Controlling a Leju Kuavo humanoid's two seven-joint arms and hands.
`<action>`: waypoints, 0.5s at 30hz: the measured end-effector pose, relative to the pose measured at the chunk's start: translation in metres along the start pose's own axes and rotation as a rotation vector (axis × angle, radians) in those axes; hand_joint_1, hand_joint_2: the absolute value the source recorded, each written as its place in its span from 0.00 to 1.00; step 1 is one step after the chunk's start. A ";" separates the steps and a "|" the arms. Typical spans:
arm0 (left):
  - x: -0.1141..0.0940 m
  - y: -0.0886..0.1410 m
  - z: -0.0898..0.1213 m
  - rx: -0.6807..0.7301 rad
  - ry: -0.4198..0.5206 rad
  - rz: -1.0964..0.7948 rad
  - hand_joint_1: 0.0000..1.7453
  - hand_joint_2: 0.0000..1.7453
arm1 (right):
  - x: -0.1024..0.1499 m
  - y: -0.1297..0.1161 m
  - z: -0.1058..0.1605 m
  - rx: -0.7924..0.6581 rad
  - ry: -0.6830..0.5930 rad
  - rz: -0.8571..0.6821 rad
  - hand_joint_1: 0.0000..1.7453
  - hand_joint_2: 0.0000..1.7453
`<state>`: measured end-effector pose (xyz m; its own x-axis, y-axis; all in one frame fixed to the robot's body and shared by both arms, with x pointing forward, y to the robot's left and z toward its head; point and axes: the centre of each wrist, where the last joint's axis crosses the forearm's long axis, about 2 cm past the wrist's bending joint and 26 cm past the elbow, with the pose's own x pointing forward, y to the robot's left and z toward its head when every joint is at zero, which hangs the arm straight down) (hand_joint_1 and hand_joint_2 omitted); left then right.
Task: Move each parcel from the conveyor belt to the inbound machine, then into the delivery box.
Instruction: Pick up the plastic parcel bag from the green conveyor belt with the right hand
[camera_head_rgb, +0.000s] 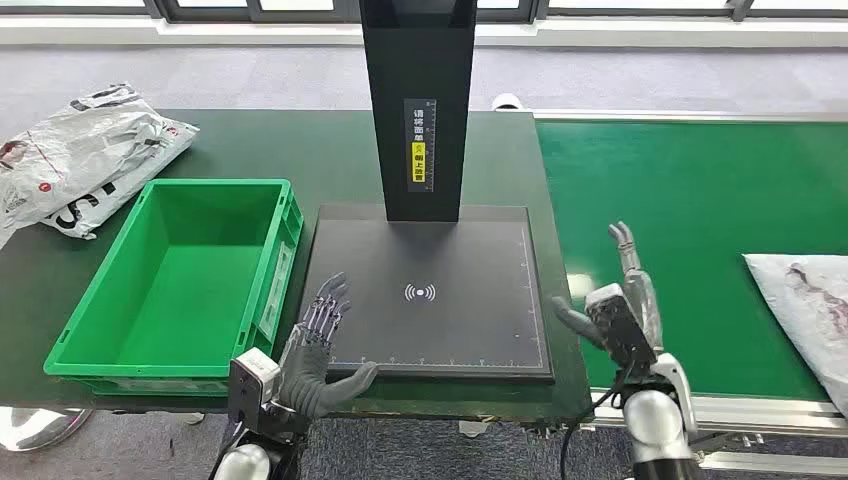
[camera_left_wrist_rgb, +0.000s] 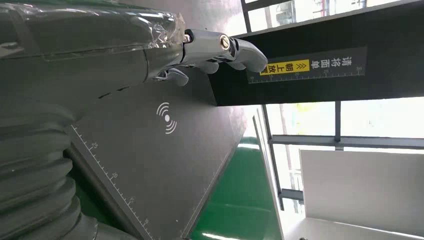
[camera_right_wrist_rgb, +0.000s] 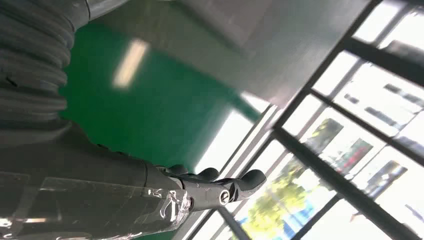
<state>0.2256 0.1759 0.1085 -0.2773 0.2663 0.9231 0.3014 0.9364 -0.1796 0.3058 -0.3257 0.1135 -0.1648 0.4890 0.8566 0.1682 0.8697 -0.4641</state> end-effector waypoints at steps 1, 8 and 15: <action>0.000 0.000 0.000 0.000 0.000 0.002 0.00 1.00 | -0.004 -0.004 -0.006 -0.006 0.017 0.018 0.00 1.00; -0.003 0.005 0.001 -0.003 0.005 0.011 0.00 1.00 | -0.042 -0.064 -0.060 -0.056 0.166 0.159 0.00 1.00; -0.004 0.006 0.001 -0.008 0.010 0.007 0.00 1.00 | -0.057 -0.078 -0.068 -0.046 0.237 0.179 0.00 1.00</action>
<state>0.2272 0.1813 0.1035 -0.2663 0.2711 0.9250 0.3103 0.9327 -0.1840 0.3683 -0.4259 0.1164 0.1016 0.6005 0.7931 0.2189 0.7642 -0.6067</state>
